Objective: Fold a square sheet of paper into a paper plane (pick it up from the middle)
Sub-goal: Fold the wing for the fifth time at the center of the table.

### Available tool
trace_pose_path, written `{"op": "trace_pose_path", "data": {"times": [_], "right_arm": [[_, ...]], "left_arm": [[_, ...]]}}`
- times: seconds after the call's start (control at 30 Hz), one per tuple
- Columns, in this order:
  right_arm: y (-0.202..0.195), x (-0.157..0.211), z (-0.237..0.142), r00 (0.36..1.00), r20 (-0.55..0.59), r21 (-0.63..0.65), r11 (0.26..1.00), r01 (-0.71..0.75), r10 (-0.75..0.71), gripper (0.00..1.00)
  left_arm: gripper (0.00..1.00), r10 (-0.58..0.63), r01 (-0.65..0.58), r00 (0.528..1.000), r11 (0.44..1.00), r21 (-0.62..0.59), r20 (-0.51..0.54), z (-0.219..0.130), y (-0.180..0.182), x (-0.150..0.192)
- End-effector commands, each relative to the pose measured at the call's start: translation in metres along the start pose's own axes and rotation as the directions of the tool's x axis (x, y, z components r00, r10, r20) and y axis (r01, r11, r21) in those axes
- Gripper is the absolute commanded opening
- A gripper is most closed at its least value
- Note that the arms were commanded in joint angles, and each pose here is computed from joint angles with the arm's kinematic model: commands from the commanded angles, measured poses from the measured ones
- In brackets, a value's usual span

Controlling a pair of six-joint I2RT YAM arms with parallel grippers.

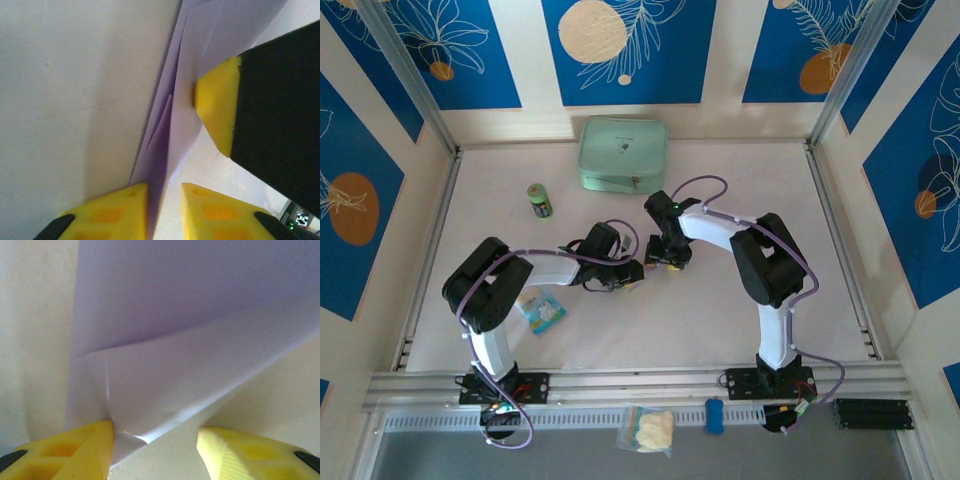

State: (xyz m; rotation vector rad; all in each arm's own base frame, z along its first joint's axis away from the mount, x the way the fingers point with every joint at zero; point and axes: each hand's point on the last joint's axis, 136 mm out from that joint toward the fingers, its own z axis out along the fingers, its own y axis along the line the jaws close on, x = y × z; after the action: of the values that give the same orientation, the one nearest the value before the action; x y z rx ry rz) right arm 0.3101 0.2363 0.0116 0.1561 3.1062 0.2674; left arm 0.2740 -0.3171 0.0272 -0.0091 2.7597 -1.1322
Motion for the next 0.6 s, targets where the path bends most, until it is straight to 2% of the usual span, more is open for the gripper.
{"op": "trace_pose_path", "data": {"times": [0.0,0.17,0.3,0.4,0.47,0.57], "right_arm": [[-0.039,0.021,0.056,0.996,-0.089,0.157,0.987,0.018,-0.004,0.53],[-0.04,0.021,0.058,0.995,-0.096,0.156,0.988,0.016,-0.001,0.53],[-0.04,0.021,0.058,0.995,-0.098,0.152,0.988,0.016,-0.001,0.53],[-0.04,0.021,0.059,0.995,-0.102,0.148,0.989,0.013,0.002,0.53],[-0.04,0.021,0.059,0.995,-0.101,0.145,0.989,0.012,0.003,0.53],[-0.04,0.021,0.059,0.995,-0.104,0.143,0.99,0.008,0.007,0.53]], "left_arm": [[0.3,-0.02,0.019,1.0,0.997,-0.076,-0.009,-0.011,0.012,0.01],[0.37,0.007,-0.003,1.0,0.993,-0.116,0.029,-0.03,0.008,0.003],[0.38,0.021,-0.015,0.998,0.995,-0.102,0.057,-0.039,0.0,-0.003],[0.35,0.042,-0.041,0.997,0.999,-0.017,0.062,-0.038,-0.019,-0.006],[0.29,0.05,-0.052,0.997,0.998,0.031,0.055,-0.034,-0.031,-0.005],[0.24,0.054,-0.056,0.998,0.997,0.06,0.043,-0.028,-0.039,-0.004]]}}
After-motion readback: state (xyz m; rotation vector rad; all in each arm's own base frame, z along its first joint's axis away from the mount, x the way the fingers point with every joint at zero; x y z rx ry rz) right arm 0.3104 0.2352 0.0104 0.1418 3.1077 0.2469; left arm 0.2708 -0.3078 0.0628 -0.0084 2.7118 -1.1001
